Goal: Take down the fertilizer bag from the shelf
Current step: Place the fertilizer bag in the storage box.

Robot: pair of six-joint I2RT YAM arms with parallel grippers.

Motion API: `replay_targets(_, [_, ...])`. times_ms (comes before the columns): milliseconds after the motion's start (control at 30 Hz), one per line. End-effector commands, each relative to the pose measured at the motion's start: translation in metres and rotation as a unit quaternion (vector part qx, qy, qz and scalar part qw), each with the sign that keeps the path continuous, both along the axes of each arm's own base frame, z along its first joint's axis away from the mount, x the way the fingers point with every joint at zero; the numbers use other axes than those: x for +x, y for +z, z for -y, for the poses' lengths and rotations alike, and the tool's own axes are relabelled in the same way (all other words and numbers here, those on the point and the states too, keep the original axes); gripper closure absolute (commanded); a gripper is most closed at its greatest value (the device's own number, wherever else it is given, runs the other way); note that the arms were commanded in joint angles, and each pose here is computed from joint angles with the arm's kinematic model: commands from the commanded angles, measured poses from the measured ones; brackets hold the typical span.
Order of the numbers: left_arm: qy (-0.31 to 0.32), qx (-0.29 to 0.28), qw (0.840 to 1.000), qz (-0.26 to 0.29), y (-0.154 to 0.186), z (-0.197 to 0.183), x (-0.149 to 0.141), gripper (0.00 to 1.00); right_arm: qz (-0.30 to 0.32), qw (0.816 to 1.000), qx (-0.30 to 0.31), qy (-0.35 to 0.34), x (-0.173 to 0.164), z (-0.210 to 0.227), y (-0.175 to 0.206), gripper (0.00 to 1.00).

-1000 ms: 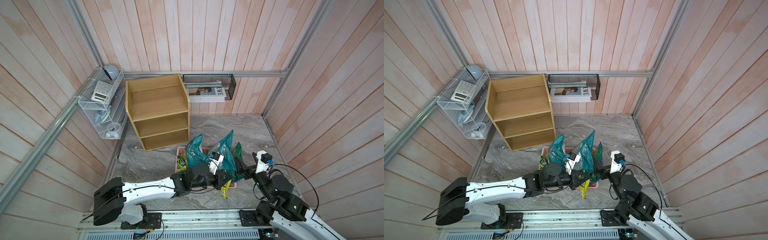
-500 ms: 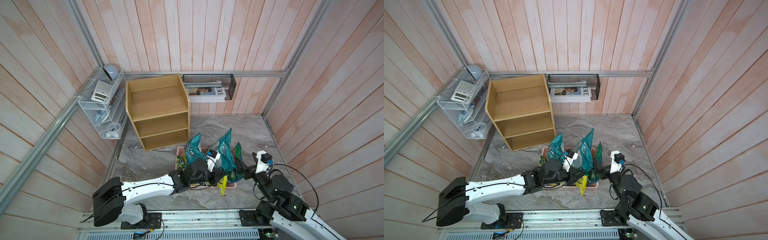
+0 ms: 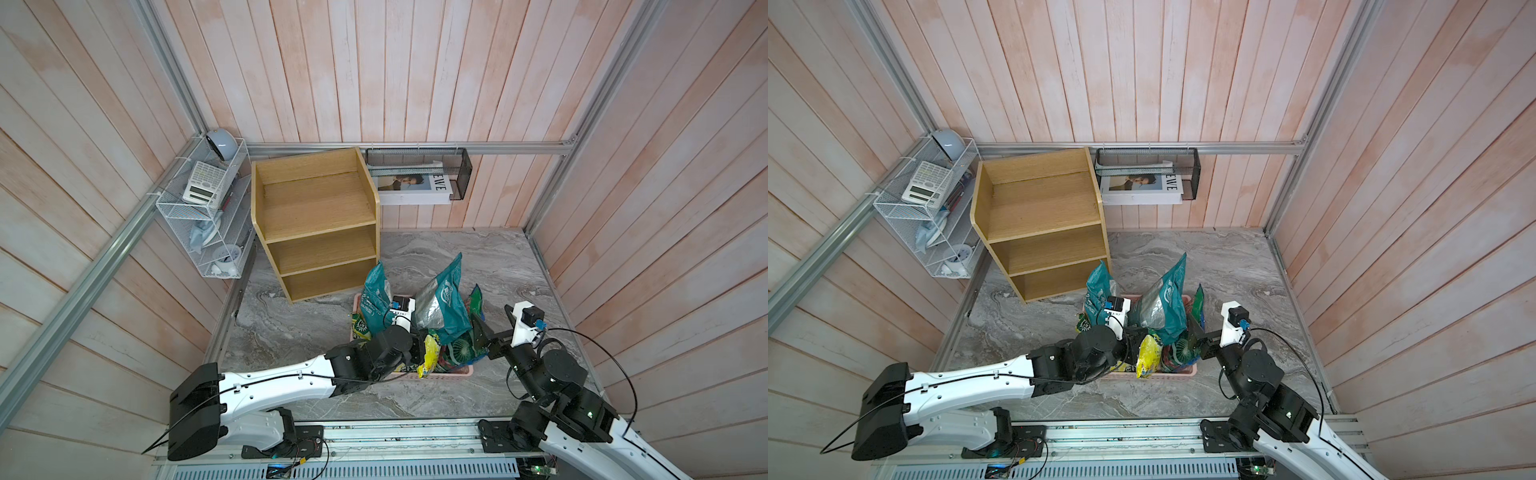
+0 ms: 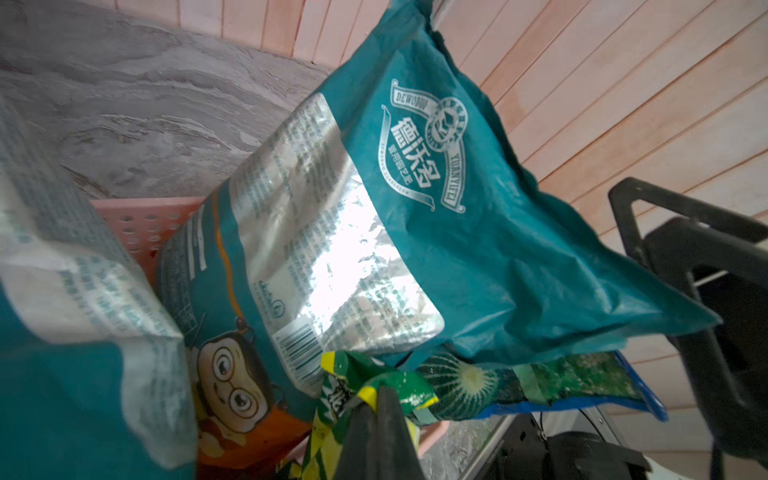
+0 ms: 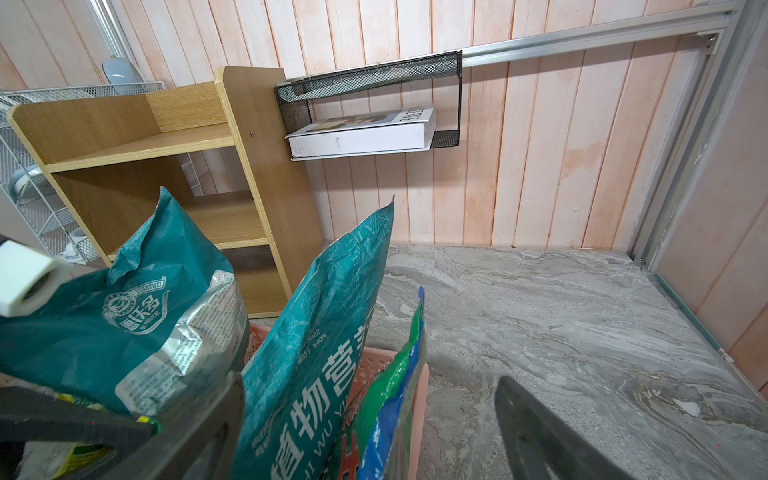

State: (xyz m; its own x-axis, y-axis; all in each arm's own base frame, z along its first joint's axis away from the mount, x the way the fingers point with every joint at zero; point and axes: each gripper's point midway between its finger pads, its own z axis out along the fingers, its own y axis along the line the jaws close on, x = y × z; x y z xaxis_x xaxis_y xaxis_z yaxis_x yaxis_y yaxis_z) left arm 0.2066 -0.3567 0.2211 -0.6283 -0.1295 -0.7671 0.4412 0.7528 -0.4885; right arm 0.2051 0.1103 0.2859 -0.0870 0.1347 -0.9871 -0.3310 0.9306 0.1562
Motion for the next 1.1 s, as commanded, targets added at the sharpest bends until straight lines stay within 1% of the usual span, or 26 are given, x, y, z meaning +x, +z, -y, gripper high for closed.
replay_targets(0, [0.062,-0.008,0.998,0.028,0.016,-0.008,0.021,1.0,0.005,1.0,-0.002,-0.003,0.0,0.001,-0.001,0.02])
replay_targets(67, [0.048,-0.014,0.998,0.028,0.012,0.001,0.017,1.0,0.004,1.0,-0.002,-0.002,0.0,0.001,-0.002,0.02])
replay_targets(167, [-0.014,-0.024,0.999,0.035,0.007,0.028,0.006,1.0,0.004,1.0,-0.002,0.0,0.0,0.0,-0.002,0.02])
replay_targets(267, [-0.06,-0.016,0.997,0.048,-0.001,0.049,0.001,1.0,0.003,1.0,-0.002,-0.001,0.0,0.0,-0.002,0.02])
replay_targets(300, [-0.066,-0.013,0.996,0.056,-0.002,0.052,0.003,1.0,0.003,1.0,-0.002,0.0,-0.001,0.0,-0.002,0.02])
replay_targets(433, [-0.047,0.0,0.998,0.039,-0.02,0.048,0.02,1.0,0.003,1.0,-0.001,0.002,-0.001,0.0,-0.003,0.02])
replay_targets(533, [-0.056,-0.001,0.998,0.039,-0.025,0.051,0.019,1.0,0.004,1.0,-0.001,0.002,-0.001,0.0,-0.002,0.02])
replay_targets(633, [-0.08,-0.019,0.996,0.031,-0.023,0.059,0.013,0.99,0.004,1.0,0.0,0.003,-0.001,0.0,-0.002,0.02])
replay_targets(667, [-0.085,-0.019,0.996,0.028,-0.023,0.061,0.012,0.84,0.004,1.0,0.0,0.003,-0.001,-0.001,-0.003,0.02])
replay_targets(700, [-0.089,-0.019,0.996,0.025,-0.023,0.063,0.011,0.58,0.004,1.0,-0.001,0.003,-0.001,-0.001,-0.003,0.02])
replay_targets(733, [-0.092,-0.02,0.995,0.024,-0.022,0.064,0.009,0.36,0.004,1.0,0.0,0.003,-0.001,-0.001,-0.003,0.02])
replay_targets(767, [-0.095,-0.022,0.995,0.024,-0.021,0.065,0.008,0.21,0.004,1.0,-0.001,0.004,-0.001,-0.001,-0.003,0.02])
replay_targets(800, [-0.095,-0.024,0.995,0.022,-0.018,0.065,0.008,0.13,0.004,1.0,-0.001,0.004,-0.001,-0.001,-0.003,0.02])
replay_targets(833, [-0.101,-0.03,0.994,0.023,-0.012,0.065,0.005,0.11,0.004,1.0,0.0,0.004,-0.002,-0.001,-0.002,0.02])
replay_targets(967, [-0.104,-0.05,0.993,0.032,0.015,0.059,-0.005,0.11,0.004,1.0,0.0,0.003,-0.002,0.0,-0.002,0.02])
replay_targets(1000, [-0.102,-0.054,0.993,0.039,0.026,0.055,-0.009,0.14,0.005,1.0,0.001,0.003,-0.002,0.0,-0.002,0.02])
replay_targets(1067, [-0.092,-0.053,0.993,0.051,0.042,0.046,-0.016,0.26,0.005,1.0,0.001,0.003,-0.002,0.001,-0.002,0.02])
